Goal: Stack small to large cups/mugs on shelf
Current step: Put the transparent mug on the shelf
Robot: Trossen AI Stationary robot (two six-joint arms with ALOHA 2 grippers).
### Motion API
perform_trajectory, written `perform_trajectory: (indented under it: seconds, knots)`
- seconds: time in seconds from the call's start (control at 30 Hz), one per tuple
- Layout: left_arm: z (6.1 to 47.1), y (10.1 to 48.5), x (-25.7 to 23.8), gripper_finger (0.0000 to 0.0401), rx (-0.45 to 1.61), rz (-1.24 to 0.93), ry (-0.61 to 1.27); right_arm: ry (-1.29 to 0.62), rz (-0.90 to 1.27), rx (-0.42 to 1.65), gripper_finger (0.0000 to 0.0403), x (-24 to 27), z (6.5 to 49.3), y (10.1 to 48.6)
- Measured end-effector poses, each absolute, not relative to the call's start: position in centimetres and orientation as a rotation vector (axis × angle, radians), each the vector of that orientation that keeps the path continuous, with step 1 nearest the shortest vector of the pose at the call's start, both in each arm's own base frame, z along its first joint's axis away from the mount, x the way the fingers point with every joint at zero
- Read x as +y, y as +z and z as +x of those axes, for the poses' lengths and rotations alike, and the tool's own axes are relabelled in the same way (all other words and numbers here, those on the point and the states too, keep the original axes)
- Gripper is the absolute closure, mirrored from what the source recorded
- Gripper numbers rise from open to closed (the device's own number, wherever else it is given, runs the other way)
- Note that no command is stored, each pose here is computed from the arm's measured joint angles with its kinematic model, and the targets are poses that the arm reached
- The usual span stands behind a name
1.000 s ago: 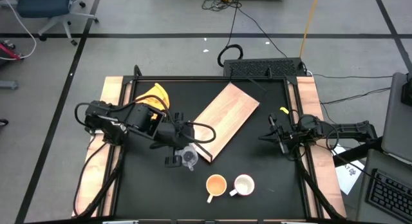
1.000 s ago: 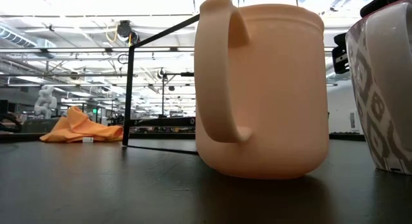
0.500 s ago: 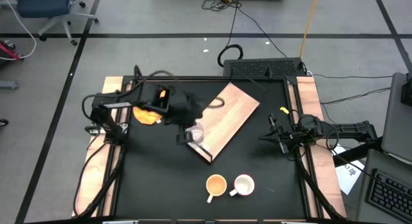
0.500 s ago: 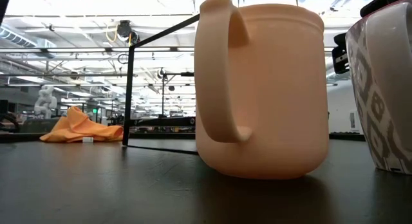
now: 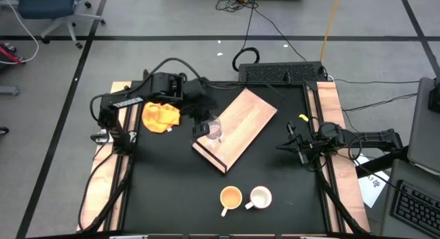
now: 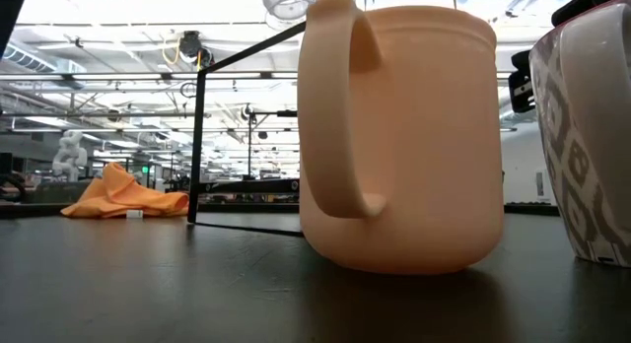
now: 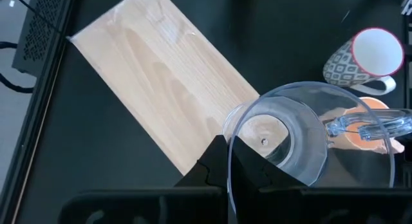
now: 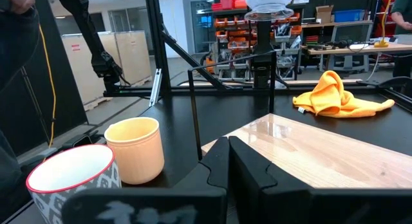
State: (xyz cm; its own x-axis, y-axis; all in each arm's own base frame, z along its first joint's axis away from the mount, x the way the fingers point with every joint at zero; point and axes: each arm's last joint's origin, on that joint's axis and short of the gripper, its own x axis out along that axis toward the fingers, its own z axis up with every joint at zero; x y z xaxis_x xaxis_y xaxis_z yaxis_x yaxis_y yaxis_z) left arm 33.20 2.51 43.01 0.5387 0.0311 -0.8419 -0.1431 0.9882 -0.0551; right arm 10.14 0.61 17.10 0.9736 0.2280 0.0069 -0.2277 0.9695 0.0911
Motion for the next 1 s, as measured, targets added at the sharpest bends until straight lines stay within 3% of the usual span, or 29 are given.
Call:
perform_trajectory:
  seconds: [0.3, 0.7, 1.0]
  knots:
    - [34.3, 42.6, 2.5, 0.0401, 0.966, -0.109, 0.097, 0.231, 0.091, 0.003, 0.0403, 0.6, 10.1, 17.1]
    - [39.5, 36.4, 4.2, 0.0401, 1.116, -0.08, 0.077, 0.231, 0.093, 0.017, 0.0403, 0.6, 10.2, 17.0]
    - [40.5, 34.8, 5.2, 0.0401, 1.153, -0.091, 0.093, 0.231, 0.093, 0.017, 0.0403, 0.6, 10.2, 17.0]
